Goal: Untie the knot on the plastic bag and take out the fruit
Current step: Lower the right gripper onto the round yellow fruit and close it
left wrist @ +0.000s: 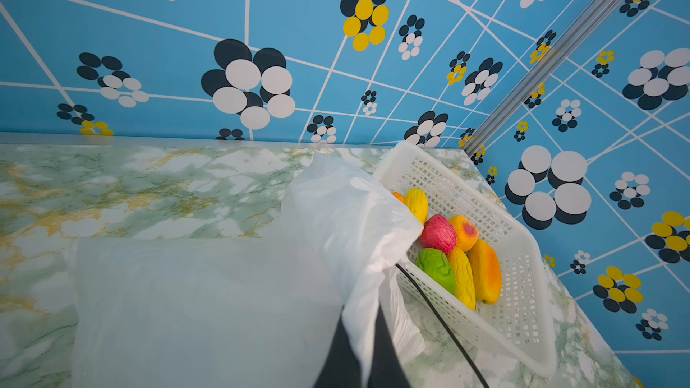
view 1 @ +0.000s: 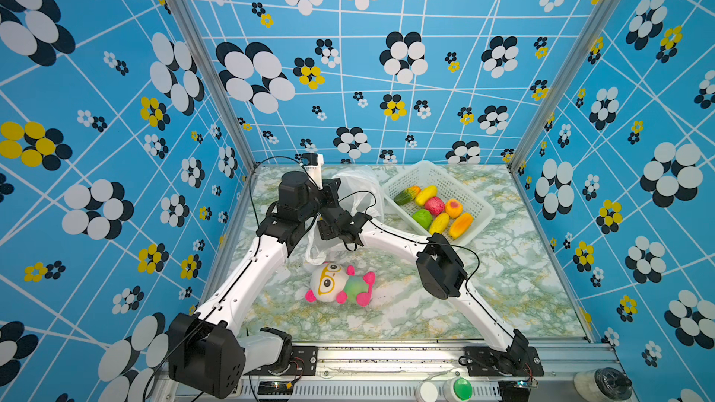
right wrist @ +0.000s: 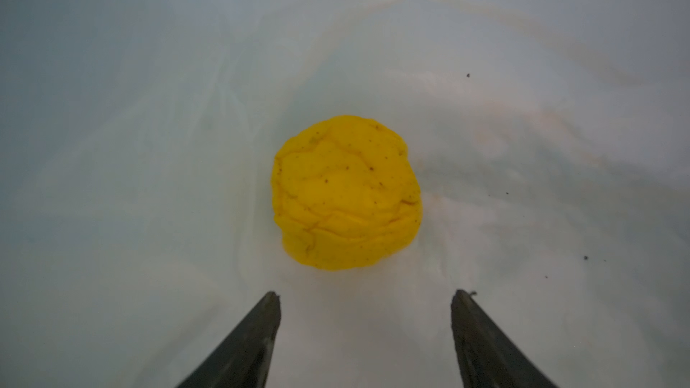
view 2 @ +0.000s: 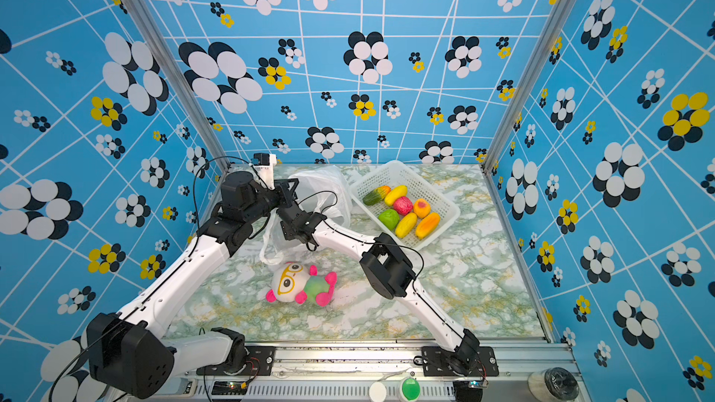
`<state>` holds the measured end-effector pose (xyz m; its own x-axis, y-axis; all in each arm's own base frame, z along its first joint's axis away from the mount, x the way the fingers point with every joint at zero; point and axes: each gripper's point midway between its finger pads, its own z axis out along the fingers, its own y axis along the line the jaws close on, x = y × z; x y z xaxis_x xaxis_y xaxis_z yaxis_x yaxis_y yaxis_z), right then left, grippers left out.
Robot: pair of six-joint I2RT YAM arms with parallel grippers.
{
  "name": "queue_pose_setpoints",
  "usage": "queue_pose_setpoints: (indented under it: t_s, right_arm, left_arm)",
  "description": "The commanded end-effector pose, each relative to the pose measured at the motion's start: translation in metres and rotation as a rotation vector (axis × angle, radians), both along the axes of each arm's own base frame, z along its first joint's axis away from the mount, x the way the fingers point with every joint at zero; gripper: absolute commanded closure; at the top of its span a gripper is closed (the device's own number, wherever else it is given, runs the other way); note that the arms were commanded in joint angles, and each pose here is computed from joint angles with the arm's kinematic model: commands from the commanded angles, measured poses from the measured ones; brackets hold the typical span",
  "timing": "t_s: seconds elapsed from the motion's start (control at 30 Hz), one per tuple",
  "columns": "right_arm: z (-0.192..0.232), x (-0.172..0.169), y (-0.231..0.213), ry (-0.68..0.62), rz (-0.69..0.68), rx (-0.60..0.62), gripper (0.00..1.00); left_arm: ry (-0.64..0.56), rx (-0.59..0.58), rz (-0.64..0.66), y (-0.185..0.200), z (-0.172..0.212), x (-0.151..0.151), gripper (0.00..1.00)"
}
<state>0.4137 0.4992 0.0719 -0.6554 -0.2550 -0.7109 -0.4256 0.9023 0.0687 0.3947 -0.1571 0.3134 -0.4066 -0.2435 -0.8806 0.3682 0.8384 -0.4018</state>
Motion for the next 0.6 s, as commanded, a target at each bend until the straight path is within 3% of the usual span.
queue_pose_setpoints:
  t_s: [0.0, 0.17, 0.57]
  right_arm:
    - [-0.006, 0.004, -0.012, -0.026, -0.051, -0.072, 0.18]
    - [0.0, 0.012, -0.007, -0.073, -0.045, -0.052, 0.01]
    - [-0.024, 0.033, 0.021, -0.022, -0.031, 0.029, 0.01]
  left_arm:
    - [-0.041, 0.011, 0.005, 0.002, 0.013, -0.004, 1.0]
    - [-0.044, 0.011, 0.008, 0.002, 0.013, -0.005, 1.0]
    - [-0.06, 0.004, -0.036, -0.004, 0.016, -0.008, 1.0]
